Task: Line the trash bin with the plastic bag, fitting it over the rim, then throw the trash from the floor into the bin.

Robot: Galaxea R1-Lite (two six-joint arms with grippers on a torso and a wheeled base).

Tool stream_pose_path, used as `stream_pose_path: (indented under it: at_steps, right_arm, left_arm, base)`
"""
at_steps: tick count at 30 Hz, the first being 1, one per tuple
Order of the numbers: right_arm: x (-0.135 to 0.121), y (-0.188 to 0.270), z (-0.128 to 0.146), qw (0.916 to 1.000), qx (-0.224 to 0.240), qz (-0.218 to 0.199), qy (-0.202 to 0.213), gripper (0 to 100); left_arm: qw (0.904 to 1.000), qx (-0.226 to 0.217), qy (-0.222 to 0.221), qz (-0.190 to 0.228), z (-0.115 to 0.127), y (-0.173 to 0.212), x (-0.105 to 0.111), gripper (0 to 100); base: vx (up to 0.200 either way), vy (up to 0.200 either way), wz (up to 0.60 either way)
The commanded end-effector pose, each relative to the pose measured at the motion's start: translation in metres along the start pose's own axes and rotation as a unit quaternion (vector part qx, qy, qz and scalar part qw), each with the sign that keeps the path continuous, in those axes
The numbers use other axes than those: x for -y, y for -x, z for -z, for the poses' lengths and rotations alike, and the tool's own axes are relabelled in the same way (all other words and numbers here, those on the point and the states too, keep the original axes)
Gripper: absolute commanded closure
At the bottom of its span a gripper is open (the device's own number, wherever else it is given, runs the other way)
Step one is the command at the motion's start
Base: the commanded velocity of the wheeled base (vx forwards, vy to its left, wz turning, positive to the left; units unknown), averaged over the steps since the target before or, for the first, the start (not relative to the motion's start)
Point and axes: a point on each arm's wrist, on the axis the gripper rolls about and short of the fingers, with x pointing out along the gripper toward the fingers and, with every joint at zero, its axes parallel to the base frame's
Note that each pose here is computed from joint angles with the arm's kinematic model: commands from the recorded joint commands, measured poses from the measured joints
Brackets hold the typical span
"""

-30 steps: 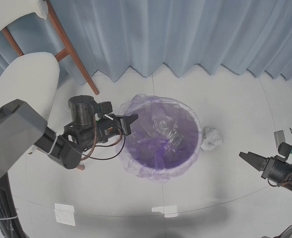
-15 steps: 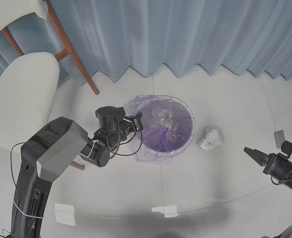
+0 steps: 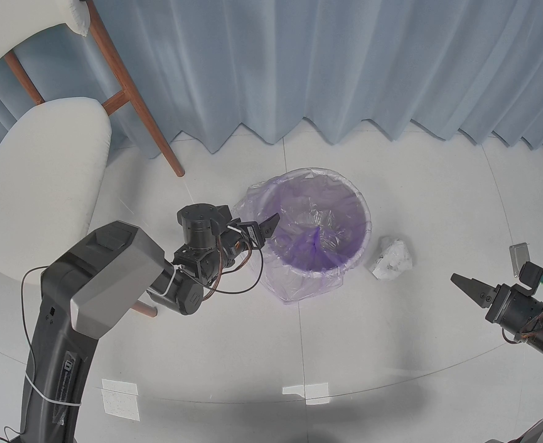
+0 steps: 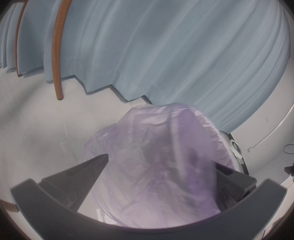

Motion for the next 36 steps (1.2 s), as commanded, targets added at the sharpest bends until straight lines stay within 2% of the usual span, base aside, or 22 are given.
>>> stream_pose_path:
  at_steps: [1, 7, 10, 12, 17, 20, 21, 22, 24, 26, 27, 28, 30, 32, 36]
  right_arm:
    - [0.003, -0.005, 0.003, 0.9999, -0.012, 0.004, -0.005, 0]
    - [0.009, -0.016, 0.002, 0.9997, -0.02, 0.012, -0.008, 0]
    - [0.024, -0.043, 0.001, 0.9982, -0.022, 0.055, 0.005, 0]
    - [0.036, -0.066, 0.0, 0.9962, -0.017, 0.083, 0.019, 0]
    - [0.05, -0.094, 0.002, 0.9957, -0.018, 0.086, 0.029, 0]
    - [0.075, -0.131, 0.003, 0.9924, -0.027, 0.098, 0.07, 0]
    - [0.077, -0.132, 0.002, 0.9921, -0.026, 0.099, 0.073, 0]
    - [0.091, -0.142, 0.001, 0.9884, -0.04, 0.113, 0.093, 0]
    - [0.099, -0.154, 0.001, 0.9853, -0.061, 0.121, 0.104, 0]
    - [0.107, -0.169, -0.003, 0.984, -0.074, 0.126, 0.103, 0]
    - [0.107, -0.169, -0.003, 0.984, -0.074, 0.126, 0.103, 0]
    - [0.114, -0.184, -0.004, 0.9825, -0.085, 0.132, 0.099, 0]
    - [0.123, -0.195, -0.002, 0.9801, -0.096, 0.144, 0.098, 0]
    - [0.144, -0.222, -0.006, 0.9742, -0.097, 0.177, 0.1, 0]
    - [0.159, -0.247, -0.002, 0.973, -0.103, 0.182, 0.098, 0]
  left_arm:
    - [0.9995, -0.002, 0.002, 0.032, -0.036, 0.034, 0.022, 0]
    - [0.9989, -0.02, 0.004, 0.041, -0.067, 0.092, 0.045, 0]
    - [0.9985, -0.034, 0.007, 0.042, -0.083, 0.148, 0.058, 0]
    - [0.9981, -0.047, 0.008, 0.039, -0.082, 0.176, 0.06, 0]
    - [0.9959, -0.084, 0.008, 0.032, -0.062, 0.195, 0.058, 0]
    - [0.9971, -0.059, 0.02, 0.044, -0.068, 0.202, 0.063, 0]
    - [0.9971, -0.058, 0.021, 0.044, -0.069, 0.202, 0.064, 0]
    - [0.9976, -0.039, 0.037, 0.044, -0.079, 0.215, 0.065, 0]
    - [0.9978, -0.025, 0.043, 0.043, -0.086, 0.23, 0.067, 0]
    - [0.9983, 0.009, 0.041, 0.041, -0.099, 0.246, 0.069, 0]
    - [0.9983, 0.009, 0.041, 0.041, -0.099, 0.246, 0.069, 0]
    - [0.9978, 0.04, 0.04, 0.034, -0.109, 0.259, 0.068, 0]
    - [0.9975, 0.052, 0.039, 0.027, -0.115, 0.266, 0.064, 0]
    - [0.9961, 0.08, 0.036, 0.006, -0.127, 0.28, 0.053, 0]
    - [0.9934, 0.111, 0.03, -0.004, -0.142, 0.286, 0.048, 0]
  base:
    - [0.0, 0.0, 0.0]
    - [0.0, 0.0, 0.0]
    - [0.0, 0.0, 0.0]
    - [0.0, 0.0, 0.0]
    - [0.0, 0.0, 0.0]
    - [0.0, 0.0, 0.0]
    - [0.0, 0.0, 0.0]
    - [0.0, 0.0, 0.0]
    - [0.0, 0.0, 0.0]
    - [0.0, 0.0, 0.0]
    - [0.0, 0.0, 0.0]
    - [0.0, 0.0, 0.0]
    - [0.0, 0.0, 0.0]
    - [0.0, 0.0, 0.0]
    - [0.0, 0.0, 0.0]
